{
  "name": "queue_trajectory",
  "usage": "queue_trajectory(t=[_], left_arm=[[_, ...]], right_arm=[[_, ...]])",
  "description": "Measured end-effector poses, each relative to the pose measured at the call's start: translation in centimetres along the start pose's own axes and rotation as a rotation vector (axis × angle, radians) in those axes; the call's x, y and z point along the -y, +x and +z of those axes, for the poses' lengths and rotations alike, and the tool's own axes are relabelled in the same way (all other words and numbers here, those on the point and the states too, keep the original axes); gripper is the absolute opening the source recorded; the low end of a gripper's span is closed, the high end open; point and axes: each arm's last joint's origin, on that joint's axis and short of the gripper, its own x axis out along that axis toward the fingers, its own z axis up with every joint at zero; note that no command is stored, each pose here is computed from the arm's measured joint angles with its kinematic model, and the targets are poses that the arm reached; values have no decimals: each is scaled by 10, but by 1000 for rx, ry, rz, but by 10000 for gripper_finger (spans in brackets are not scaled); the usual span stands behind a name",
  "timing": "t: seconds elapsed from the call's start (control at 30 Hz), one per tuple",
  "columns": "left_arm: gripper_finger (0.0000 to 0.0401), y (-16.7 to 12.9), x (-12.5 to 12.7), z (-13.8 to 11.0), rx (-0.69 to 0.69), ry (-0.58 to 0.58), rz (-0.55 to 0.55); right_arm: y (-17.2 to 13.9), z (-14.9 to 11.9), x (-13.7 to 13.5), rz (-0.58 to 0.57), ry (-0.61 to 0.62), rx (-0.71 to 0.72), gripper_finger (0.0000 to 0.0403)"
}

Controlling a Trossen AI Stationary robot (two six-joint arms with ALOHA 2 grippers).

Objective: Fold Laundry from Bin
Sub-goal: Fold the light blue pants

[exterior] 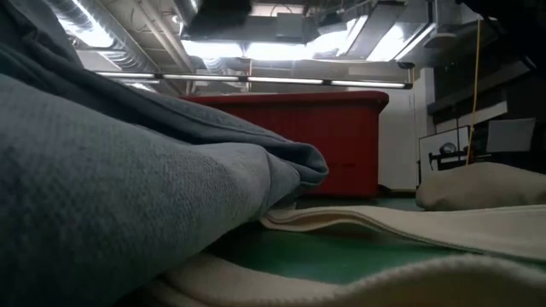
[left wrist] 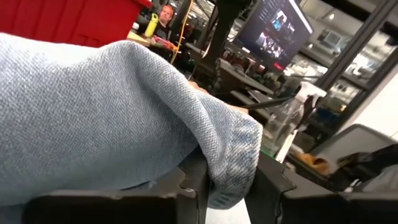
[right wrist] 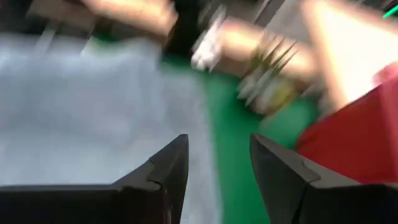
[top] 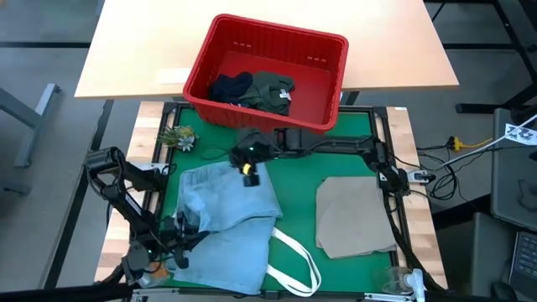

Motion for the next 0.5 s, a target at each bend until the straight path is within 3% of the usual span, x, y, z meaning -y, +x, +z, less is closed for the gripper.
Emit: queue_trajectory(t=[0.2, 0.5], left_arm=[[72, -1, 2, 1, -17, -42, -16], [72, 9, 2, 0, -51, -34, -30]], right_arm=[[13, -34, -20, 223, 29, -222, 172], [70, -94, -46, 230, 142, -276, 172]])
